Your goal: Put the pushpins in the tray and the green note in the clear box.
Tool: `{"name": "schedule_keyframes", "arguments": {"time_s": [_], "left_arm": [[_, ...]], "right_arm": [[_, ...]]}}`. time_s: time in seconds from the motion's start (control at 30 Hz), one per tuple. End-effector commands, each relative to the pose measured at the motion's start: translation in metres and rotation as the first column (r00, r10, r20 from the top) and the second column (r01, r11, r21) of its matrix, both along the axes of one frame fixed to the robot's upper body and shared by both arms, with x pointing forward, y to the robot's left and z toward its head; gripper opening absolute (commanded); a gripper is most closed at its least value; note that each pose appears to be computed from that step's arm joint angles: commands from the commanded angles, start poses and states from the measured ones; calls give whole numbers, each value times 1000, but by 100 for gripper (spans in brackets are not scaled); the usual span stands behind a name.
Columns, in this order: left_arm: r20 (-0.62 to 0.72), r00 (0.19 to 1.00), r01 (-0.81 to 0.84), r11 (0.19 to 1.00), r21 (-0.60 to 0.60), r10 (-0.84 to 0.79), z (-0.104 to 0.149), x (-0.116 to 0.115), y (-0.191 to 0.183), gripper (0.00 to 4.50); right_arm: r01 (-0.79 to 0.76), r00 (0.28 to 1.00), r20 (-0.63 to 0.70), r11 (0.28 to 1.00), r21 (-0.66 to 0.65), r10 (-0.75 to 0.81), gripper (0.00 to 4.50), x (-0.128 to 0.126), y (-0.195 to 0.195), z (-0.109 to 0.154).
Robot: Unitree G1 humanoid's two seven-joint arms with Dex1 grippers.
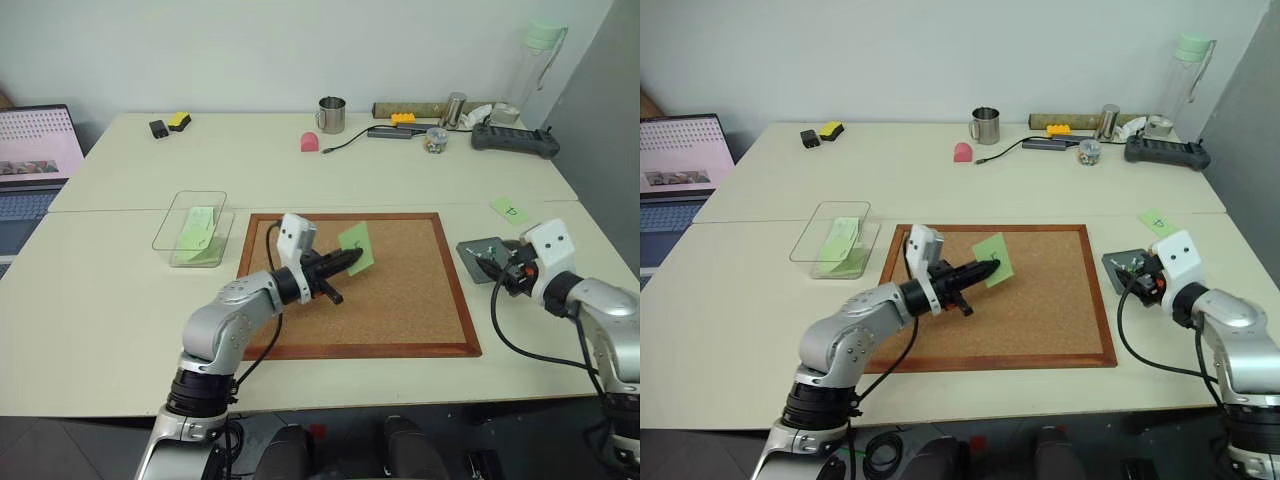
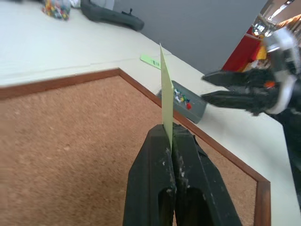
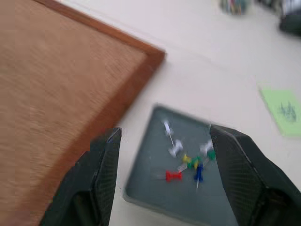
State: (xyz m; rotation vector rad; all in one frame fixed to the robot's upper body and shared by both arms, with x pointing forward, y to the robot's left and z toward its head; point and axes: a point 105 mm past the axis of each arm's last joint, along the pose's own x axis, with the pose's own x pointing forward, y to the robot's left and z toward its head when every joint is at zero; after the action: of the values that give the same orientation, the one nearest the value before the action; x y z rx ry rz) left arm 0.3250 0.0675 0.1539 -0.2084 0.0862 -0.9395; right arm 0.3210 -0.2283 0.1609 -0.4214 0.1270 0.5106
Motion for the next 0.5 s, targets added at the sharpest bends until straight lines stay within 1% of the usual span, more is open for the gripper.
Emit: {"name": "schedule_keyframes", "arguments": {"time_s": [0.03,0.1,0.17,0.27,0.37,0.5], "left_arm": [[116,989,-95,996,-3,94,28,5,22,0],[147,975,-170,985,34,164,31,9,43,0],[185,956,-244,968,61,230,37,12,62,0],[263,904,-373,922,106,336,48,18,92,0],[358,799,-560,815,149,484,63,26,135,0],[423,691,-703,683,200,587,72,33,178,0]], "right_arm": [[-338,937,93,941,6,336,310,-27,54,40],[-485,869,98,874,-17,484,310,-38,81,56],[-578,811,96,815,-25,578,310,-45,99,70],[-630,772,90,776,-25,629,310,-45,110,84],[-657,751,77,754,-13,656,310,-43,116,92],[-673,737,67,739,-6,672,310,-41,122,94]]}}
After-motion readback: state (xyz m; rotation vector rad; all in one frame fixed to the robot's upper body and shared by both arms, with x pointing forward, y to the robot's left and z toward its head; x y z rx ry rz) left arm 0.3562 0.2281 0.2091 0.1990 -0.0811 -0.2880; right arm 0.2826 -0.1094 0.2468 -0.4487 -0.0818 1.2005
